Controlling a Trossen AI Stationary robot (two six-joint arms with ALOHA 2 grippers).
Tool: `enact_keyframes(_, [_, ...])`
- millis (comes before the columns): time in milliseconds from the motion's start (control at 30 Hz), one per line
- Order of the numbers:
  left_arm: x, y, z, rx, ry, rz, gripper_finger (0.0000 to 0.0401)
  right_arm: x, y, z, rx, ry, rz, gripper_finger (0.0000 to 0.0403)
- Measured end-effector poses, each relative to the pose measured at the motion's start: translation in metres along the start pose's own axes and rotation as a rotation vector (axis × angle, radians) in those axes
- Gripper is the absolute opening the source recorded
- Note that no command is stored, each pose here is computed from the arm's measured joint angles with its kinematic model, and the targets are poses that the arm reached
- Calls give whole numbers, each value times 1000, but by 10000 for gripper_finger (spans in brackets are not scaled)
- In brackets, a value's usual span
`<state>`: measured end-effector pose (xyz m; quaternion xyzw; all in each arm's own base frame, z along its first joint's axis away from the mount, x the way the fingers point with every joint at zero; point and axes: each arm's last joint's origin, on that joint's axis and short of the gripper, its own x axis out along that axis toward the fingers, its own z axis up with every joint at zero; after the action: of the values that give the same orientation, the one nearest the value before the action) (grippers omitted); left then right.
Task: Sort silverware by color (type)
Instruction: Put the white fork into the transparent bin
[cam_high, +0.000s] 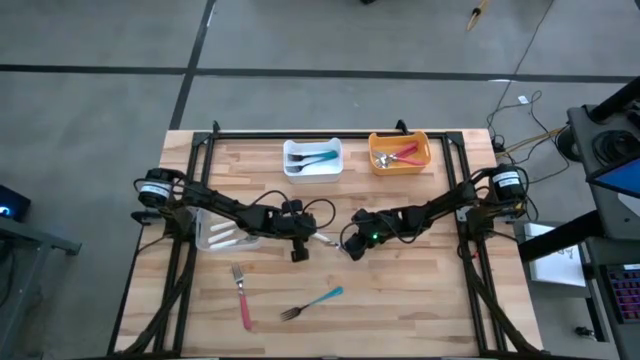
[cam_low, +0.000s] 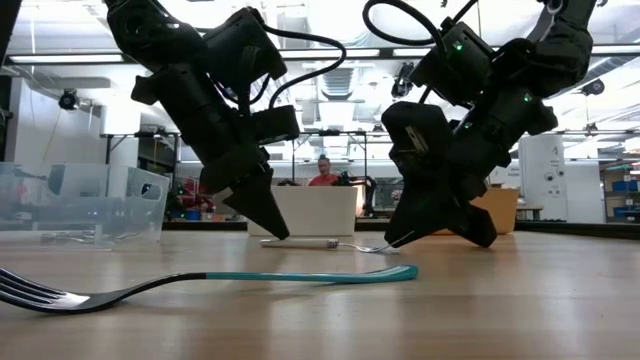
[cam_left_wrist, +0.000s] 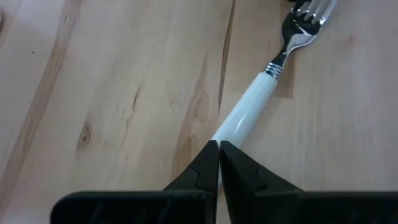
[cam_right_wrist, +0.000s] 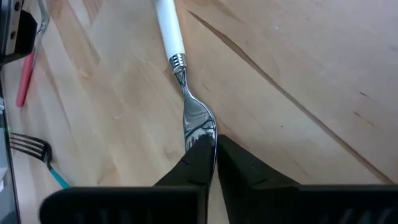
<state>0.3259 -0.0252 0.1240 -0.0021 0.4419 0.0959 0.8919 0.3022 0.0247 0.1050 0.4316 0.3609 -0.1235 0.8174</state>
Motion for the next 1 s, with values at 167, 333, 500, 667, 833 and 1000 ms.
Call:
enact_keyframes(167, [0, 0, 0, -18, -2, 1, 0, -1, -1, 2, -23, -2, 0, 10])
enact_keyframes(333, [-1, -3, -1, -55, 5, -20, 0, -4, -2, 5, -63, -19, -7, 9])
enact_keyframes(500, [-1, -5, -2, -114, 16, -27, 0, -9, -4, 11, -86, -50, -28, 9])
enact_keyframes(667, [-1, -5, -6, -161, 25, -28, 0, -21, -4, 19, -71, -41, -40, 9])
enact_keyframes(833, [-1, -5, -6, -165, 28, -28, 0, -35, -12, 21, -36, 51, -85, 14])
enact_keyframes(1000, [-1, -5, -6, -173, 28, -26, 0, -42, -11, 16, 6, 129, -85, 47])
